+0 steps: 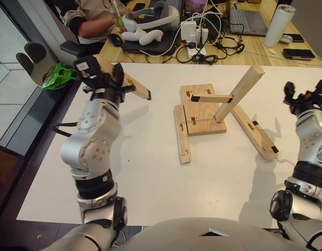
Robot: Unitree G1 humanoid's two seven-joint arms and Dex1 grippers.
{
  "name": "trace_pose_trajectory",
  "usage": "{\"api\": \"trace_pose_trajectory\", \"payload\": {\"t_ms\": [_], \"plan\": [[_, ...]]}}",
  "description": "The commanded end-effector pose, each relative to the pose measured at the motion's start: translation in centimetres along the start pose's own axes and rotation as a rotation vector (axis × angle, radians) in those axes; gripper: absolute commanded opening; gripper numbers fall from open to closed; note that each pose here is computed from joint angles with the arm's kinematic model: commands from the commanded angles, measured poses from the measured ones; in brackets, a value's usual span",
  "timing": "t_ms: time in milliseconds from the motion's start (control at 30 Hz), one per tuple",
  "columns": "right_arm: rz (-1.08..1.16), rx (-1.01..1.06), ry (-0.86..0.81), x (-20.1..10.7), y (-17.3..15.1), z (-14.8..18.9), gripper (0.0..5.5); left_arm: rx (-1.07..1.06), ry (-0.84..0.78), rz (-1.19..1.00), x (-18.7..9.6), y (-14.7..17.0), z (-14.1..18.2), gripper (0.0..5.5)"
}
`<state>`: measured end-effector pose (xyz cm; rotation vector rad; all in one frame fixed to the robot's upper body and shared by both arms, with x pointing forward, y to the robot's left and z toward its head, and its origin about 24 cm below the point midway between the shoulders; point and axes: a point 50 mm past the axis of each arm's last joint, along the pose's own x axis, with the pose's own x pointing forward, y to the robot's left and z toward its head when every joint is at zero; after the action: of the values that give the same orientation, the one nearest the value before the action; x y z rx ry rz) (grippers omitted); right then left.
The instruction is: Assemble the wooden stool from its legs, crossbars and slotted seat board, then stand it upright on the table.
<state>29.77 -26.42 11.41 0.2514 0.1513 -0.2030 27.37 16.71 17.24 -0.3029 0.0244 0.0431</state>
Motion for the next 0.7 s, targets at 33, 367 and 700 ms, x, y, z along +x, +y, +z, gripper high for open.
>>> {"api": "trace_pose_trajectory", "payload": {"t_ms": [33,367,700], "plan": [[0.111,-0.003,0.037,-0.5,2.5,-0.3,4.08,-0.026,0.053,-0.021,-0.7,-1.6,-0.6,1.03],[0.284,-0.02,0.157,-1.9,6.1,-2.0,4.08,0.035,0.078,0.012,-0.4,-1.4,-0.1,1.03],[0.4,-0.003,0.209,-2.6,8.4,-2.5,4.08,0.127,0.025,0.058,0.6,-0.1,1.3,1.03]]}}
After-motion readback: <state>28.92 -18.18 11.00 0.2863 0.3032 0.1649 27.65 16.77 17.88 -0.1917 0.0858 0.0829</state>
